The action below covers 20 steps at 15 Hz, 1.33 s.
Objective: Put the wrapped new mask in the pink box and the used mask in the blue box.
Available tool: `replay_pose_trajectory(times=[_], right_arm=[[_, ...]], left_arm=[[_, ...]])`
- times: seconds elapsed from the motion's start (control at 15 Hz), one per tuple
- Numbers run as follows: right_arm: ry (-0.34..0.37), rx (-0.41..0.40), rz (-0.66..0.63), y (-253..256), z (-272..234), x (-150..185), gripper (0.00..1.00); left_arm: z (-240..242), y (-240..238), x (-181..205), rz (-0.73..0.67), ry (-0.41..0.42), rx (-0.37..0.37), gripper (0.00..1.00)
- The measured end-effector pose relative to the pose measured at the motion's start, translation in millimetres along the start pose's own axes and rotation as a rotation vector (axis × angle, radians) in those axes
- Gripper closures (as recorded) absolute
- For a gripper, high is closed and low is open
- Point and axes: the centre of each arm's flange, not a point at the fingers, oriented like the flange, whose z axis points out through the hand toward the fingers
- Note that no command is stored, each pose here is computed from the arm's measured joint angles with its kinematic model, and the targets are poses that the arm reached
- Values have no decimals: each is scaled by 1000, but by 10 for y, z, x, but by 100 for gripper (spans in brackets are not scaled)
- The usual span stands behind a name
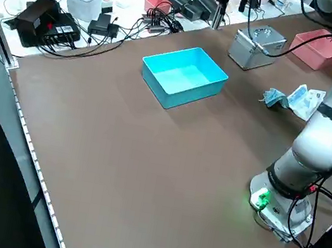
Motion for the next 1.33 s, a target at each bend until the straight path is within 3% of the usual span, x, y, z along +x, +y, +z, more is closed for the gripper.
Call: replay_pose_trajectory(times=[0.27, 0.6, 0.8, 0.87, 1.13, 1.33], right_arm=[[-82, 89, 17, -222, 359, -21, 1], [-202, 225, 56, -606, 1157, 38, 2], [-278, 239, 119, -891, 1678, 140, 3], [-305, 239, 132, -1114, 2031, 167, 9], [-255, 252, 153, -1621, 2840, 23, 9], [-251, 254, 163, -1912, 3255, -131, 9]], left_arm=[[468, 111, 49, -13, -61, -114, 0], [877, 511, -28, -9, -77, -114, 0], [1045, 839, -123, 8, -40, -113, 0], [1178, 1063, -213, -2, -24, -113, 0], [1450, 1615, -461, -25, -1, -116, 0], [1685, 1727, -568, -36, -1, -111, 0]])
